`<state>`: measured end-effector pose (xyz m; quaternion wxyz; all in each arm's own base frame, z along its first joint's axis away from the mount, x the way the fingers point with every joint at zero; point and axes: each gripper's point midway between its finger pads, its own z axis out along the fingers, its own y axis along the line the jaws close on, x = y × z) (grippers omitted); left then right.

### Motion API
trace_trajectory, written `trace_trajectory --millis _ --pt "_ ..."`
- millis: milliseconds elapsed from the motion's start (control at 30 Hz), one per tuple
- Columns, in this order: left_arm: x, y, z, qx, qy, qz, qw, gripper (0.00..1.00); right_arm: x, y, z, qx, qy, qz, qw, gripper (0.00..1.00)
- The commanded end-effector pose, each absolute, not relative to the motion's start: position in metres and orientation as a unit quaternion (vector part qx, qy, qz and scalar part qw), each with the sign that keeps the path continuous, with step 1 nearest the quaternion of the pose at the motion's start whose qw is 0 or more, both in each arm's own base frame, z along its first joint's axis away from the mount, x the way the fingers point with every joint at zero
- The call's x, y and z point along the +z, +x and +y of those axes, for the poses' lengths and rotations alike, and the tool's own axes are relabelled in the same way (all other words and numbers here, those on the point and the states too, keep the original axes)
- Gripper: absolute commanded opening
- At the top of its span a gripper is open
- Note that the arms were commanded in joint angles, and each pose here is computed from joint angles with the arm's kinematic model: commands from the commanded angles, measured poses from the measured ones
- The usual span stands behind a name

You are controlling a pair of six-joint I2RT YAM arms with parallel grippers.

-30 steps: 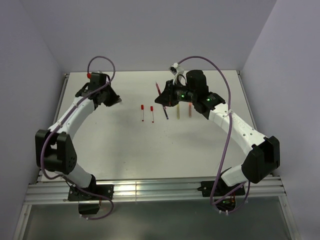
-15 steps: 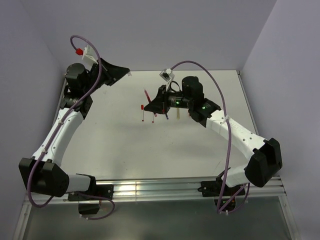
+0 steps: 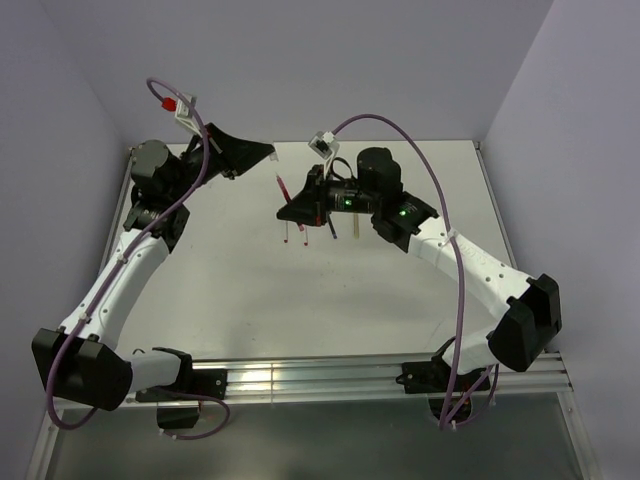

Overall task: Insert the pens into the pen caps
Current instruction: Insert the pen cap onto the pen.

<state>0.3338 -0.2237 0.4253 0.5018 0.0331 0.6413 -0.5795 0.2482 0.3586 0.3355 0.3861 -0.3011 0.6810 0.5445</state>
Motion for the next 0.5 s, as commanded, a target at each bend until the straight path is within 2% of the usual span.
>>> trace_trajectory --millis 0,467 --pt "0.445 0.313 -0.230 -0.593 0.080 0.610 0.520 0.00 0.357 0.253 0.365 0.547 -0.309 0.661 0.411 0.00" --pt "0.448 0.301 -0.239 -0.592 0.101 0.609 0.518 0.00 0.362 0.264 0.354 0.550 -0.283 0.665 0.419 0.00"
